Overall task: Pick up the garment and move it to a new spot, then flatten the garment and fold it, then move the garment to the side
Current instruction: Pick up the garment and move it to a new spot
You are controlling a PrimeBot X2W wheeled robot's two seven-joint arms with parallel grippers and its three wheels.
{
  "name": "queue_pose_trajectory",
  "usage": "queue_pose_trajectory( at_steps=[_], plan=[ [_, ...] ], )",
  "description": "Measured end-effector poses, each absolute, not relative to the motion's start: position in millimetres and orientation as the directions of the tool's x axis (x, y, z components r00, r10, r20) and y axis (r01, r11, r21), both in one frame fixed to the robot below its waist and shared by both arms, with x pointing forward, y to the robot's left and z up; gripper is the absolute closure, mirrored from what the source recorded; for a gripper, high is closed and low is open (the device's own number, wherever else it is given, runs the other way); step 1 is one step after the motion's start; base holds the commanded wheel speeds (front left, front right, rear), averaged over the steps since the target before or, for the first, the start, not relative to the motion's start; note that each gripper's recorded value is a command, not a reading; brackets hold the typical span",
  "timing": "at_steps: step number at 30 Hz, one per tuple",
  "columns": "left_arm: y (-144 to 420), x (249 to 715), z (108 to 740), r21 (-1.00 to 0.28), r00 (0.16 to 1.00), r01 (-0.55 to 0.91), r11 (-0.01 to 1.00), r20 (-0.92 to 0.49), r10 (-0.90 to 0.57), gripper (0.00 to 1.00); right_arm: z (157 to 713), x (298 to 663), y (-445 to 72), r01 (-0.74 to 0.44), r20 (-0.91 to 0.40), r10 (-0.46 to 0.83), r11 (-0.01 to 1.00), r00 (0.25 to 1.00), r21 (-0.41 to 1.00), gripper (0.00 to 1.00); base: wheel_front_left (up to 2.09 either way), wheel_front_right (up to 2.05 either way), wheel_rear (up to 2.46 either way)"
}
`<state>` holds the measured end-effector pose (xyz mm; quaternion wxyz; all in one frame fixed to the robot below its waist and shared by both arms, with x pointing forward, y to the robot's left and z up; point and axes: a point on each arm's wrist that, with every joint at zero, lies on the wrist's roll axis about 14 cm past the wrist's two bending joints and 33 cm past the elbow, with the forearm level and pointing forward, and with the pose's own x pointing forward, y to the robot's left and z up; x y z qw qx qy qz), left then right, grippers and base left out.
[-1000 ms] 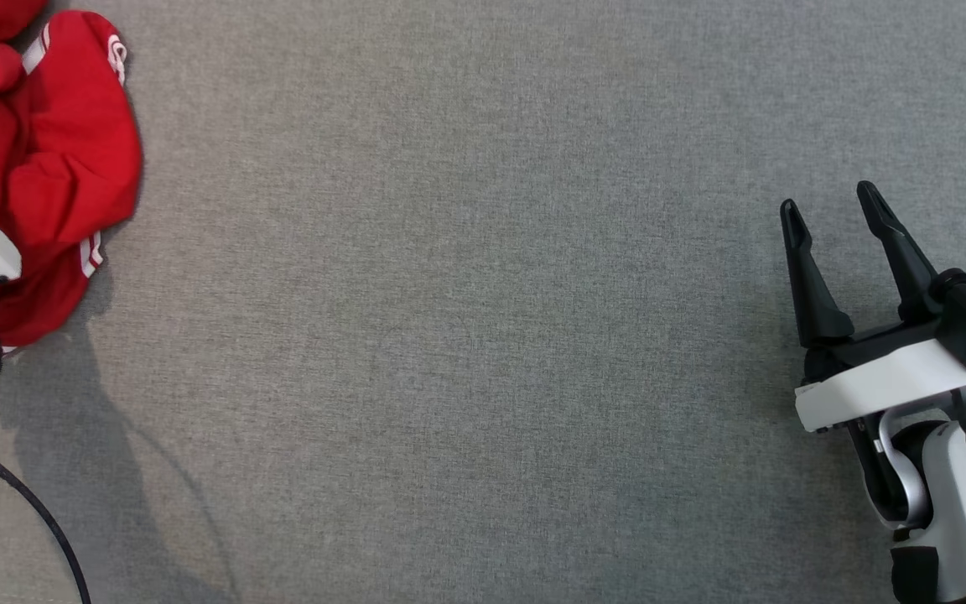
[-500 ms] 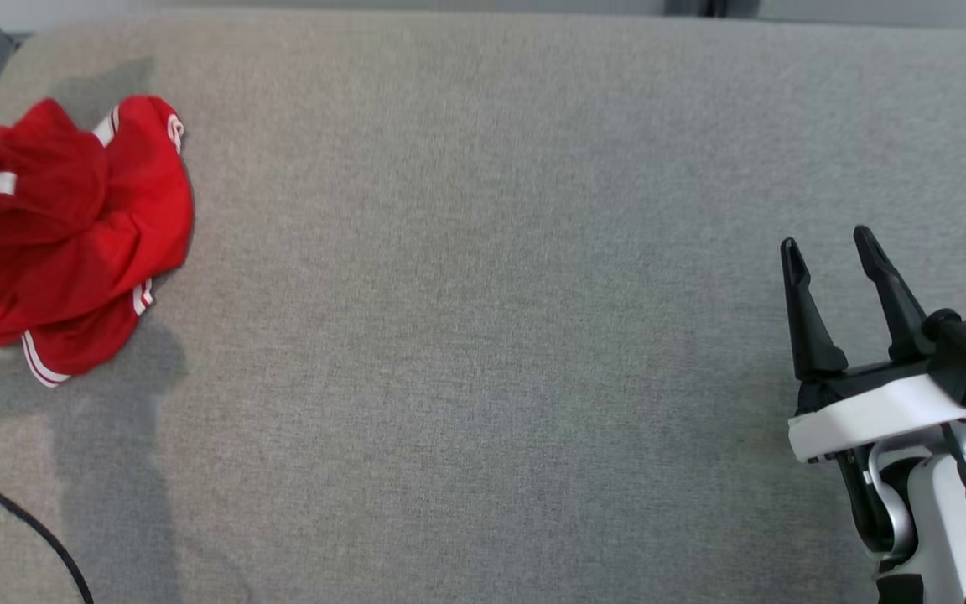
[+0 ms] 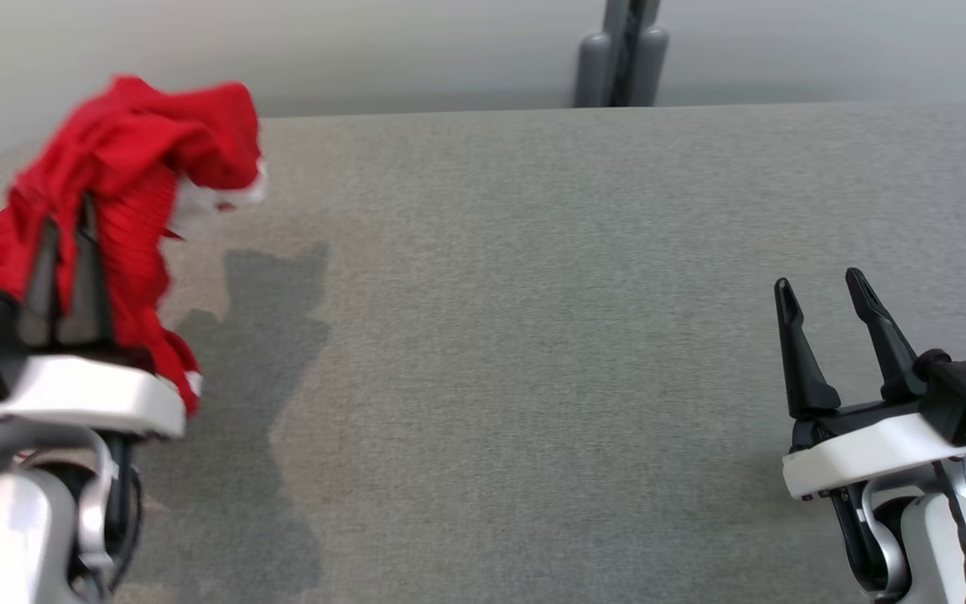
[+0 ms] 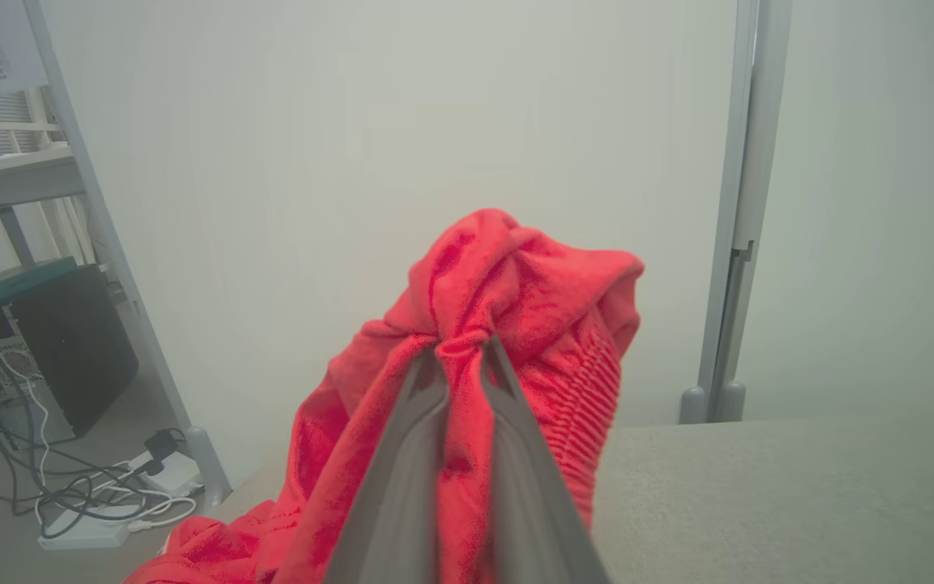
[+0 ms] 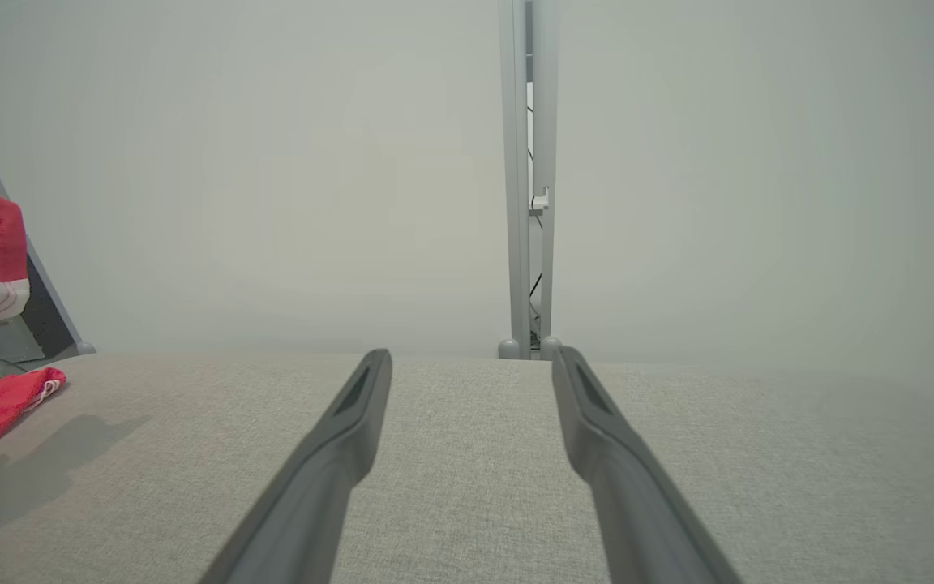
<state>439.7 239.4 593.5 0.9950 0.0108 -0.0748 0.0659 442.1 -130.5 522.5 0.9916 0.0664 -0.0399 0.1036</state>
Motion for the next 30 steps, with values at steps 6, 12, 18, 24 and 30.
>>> queue_pose_trajectory(
  at_steps=[6,12,18,24,30],
  plan=[
    [183.1,423.4,579.0,-0.053,0.995,0.002,0.999,0.099,0.003,1.0,531.2,424.5,-158.4,-0.137,0.101,0.127,0.985,0.987,0.106,0.0,0.0,0.0,0.0],
    [107.6,422.7,573.2,-0.102,0.973,0.223,0.969,0.08,-0.216,1.0,535.3,406.5,-189.4,-0.051,0.101,0.041,0.994,0.994,0.097,0.0,0.0,0.0,0.0],
    [17.4,423.4,565.9,-0.14,0.883,0.469,0.872,0.06,-0.465,1.0,533.9,388.0,-222.2,0.047,0.089,-0.055,0.995,0.994,0.09,0.0,0.0,0.0,0.0],
    [-53.6,422.8,524.8,-0.185,0.772,0.618,0.764,-0.038,-0.634,1.0,525.3,380.1,-242.8,0.112,0.068,-0.119,0.988,0.991,0.104,0.0,0.0,0.0,0.0],
    [-91.4,422.9,473.8,-0.233,0.69,0.676,0.699,-0.135,-0.711,1.0,509.5,378.7,-258.9,0.165,0.03,-0.17,0.98,0.985,0.109,0.0,0.0,0.0,0.0]
  ],
)
